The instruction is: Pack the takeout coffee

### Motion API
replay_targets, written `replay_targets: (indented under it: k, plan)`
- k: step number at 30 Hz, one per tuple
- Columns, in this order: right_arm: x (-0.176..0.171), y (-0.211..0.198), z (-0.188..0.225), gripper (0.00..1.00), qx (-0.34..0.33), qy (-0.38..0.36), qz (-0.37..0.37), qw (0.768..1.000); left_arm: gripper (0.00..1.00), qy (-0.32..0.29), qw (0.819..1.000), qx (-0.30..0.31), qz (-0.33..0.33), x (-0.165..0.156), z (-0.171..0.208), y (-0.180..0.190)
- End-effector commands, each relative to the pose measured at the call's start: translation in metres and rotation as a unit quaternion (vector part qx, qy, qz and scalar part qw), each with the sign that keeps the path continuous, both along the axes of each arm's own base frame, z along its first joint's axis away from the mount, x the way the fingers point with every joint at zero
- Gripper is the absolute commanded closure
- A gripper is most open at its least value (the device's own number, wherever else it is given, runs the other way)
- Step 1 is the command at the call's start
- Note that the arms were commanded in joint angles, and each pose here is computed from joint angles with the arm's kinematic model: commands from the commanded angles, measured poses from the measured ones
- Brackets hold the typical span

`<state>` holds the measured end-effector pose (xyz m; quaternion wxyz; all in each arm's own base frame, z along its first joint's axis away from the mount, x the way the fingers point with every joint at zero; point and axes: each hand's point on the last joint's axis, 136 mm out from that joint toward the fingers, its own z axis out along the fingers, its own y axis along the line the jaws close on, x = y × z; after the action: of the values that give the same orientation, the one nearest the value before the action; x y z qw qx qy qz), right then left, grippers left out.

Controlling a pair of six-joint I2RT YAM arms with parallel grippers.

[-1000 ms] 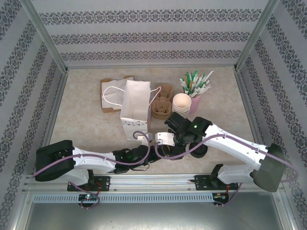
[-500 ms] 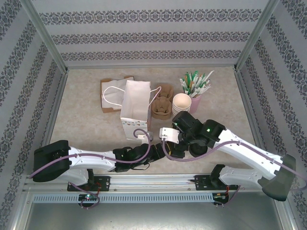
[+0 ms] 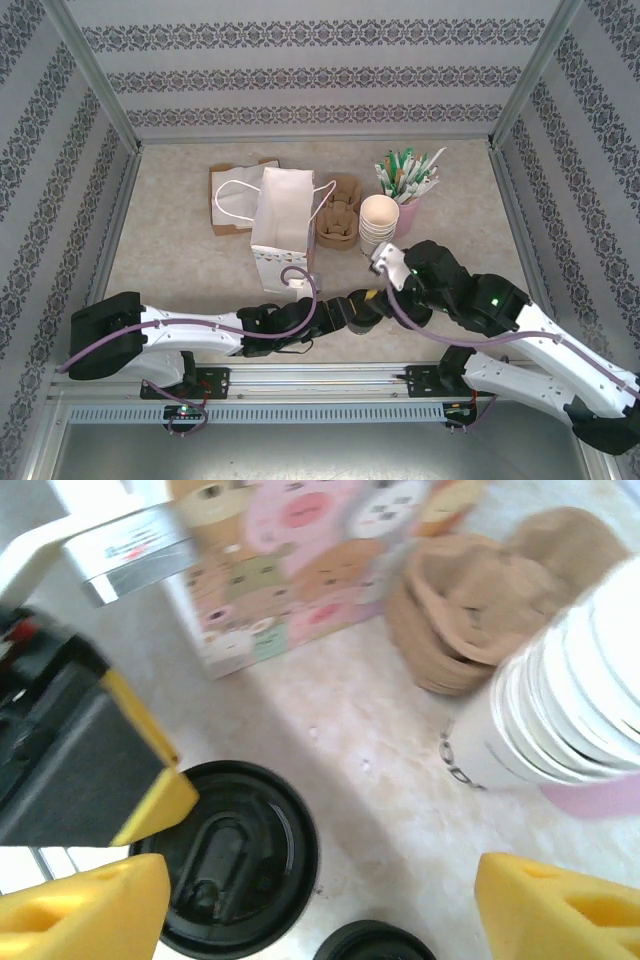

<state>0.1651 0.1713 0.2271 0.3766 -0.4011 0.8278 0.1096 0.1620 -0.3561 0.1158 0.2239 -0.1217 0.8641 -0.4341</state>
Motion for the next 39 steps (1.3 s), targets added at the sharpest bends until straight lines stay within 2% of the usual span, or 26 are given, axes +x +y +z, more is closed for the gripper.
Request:
replay_targets:
  k: [1, 2, 5, 9, 12, 16, 19, 22, 31, 39]
  plan:
    - [0.022, -0.038, 0.018, 0.38, 0.104, 0.026, -0.242, 0.964, 0.44, 0.010, 0.997, 0.076, -0.001, -0.001, -0.029, 0.017]
    - [0.019, -0.041, 0.015, 0.42, 0.132, 0.058, -0.279, 0.950, 0.44, 0.011, 0.997, 0.077, -0.001, -0.001, -0.030, 0.017]
    - [-0.001, -0.030, -0.001, 0.46, 0.200, 0.181, -0.333, 0.904, 0.44, 0.013, 0.997, 0.080, -0.001, -0.002, -0.031, 0.018]
    - [-0.024, -0.014, -0.042, 0.57, 0.226, 0.315, -0.385, 0.838, 0.44, 0.013, 0.996, 0.086, -0.005, -0.002, -0.031, 0.018]
    - [-0.031, -0.019, -0.059, 0.66, 0.226, 0.334, -0.408, 0.819, 0.44, 0.015, 0.996, 0.088, -0.009, -0.003, -0.031, 0.016]
    - [-0.032, -0.044, -0.074, 0.77, 0.239, 0.306, -0.449, 0.805, 0.44, 0.014, 0.996, 0.090, -0.011, -0.003, -0.032, 0.015]
    - [-0.032, -0.043, -0.083, 0.83, 0.275, 0.307, -0.449, 0.793, 0.44, 0.016, 0.995, 0.093, -0.011, -0.003, -0.033, 0.015]
    - [-0.030, -0.037, -0.093, 0.84, 0.287, 0.320, -0.448, 0.784, 0.44, 0.016, 0.995, 0.093, -0.011, -0.003, -0.034, 0.015]
    - [-0.023, -0.019, -0.090, 0.82, 0.289, 0.329, -0.420, 0.795, 0.44, 0.017, 0.995, 0.096, -0.011, -0.003, -0.034, 0.015]
    - [-0.025, -0.021, -0.105, 0.82, 0.264, 0.333, -0.427, 0.798, 0.45, 0.018, 0.995, 0.097, -0.011, -0.003, -0.035, 0.015]
